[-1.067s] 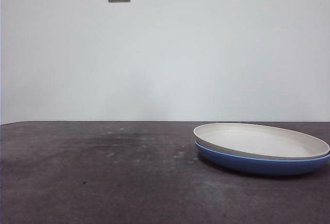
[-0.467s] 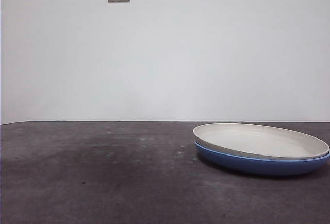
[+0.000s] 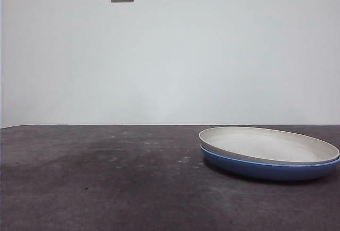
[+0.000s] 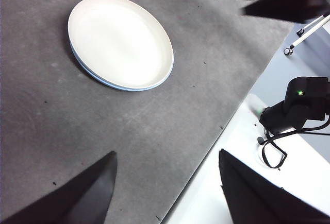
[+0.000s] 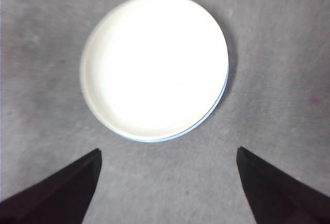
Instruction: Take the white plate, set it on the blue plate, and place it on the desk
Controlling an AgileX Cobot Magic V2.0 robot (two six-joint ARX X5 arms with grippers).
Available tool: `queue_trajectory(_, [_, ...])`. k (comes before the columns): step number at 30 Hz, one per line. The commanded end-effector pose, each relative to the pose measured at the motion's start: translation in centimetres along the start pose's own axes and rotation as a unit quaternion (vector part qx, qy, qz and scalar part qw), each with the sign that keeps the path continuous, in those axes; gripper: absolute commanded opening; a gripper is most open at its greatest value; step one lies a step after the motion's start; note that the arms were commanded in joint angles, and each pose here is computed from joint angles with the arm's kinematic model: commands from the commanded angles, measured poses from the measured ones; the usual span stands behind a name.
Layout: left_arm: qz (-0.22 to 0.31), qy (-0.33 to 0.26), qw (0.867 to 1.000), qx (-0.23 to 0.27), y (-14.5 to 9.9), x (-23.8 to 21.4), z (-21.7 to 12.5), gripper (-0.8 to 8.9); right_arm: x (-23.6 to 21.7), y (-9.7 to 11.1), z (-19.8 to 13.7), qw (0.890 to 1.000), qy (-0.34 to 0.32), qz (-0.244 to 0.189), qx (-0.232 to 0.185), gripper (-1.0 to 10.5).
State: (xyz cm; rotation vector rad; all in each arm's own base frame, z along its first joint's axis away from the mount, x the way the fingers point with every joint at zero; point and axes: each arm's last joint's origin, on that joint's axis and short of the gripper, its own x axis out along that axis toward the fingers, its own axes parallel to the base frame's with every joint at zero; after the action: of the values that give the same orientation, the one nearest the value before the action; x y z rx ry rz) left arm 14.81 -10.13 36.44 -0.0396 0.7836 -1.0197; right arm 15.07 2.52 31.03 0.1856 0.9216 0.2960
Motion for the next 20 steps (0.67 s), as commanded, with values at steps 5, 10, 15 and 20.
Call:
queue_trajectory(5, [-0.004, 0.001, 1.0, 0.013, -0.1, 0.0, 0.2, 3.11, 6.1, -2.4, 2.0, 0.998, 0.048, 0.002, 0.045, 4.2])
queue_trajectory(10, [-0.004, 0.004, 1.0, 0.016, -0.1, 0.0, 0.1, 3.11, 9.4, -4.3, 3.1, 0.996, 0.064, 0.006, 0.069, 4.2])
queue_trajectory(15, [-0.004, 0.004, 1.0, 0.016, -0.1, 0.0, 0.1, 3.11, 12.3, -5.7, 3.5, 0.993, 0.079, 0.012, 0.084, 4.2])
queue_trajectory(20, [-0.004, 0.004, 1.0, 0.016, -0.1, 0.0, 0.1, 3.11, 14.9, -6.5, 3.6, 0.991, 0.094, 0.021, 0.091, 3.6])
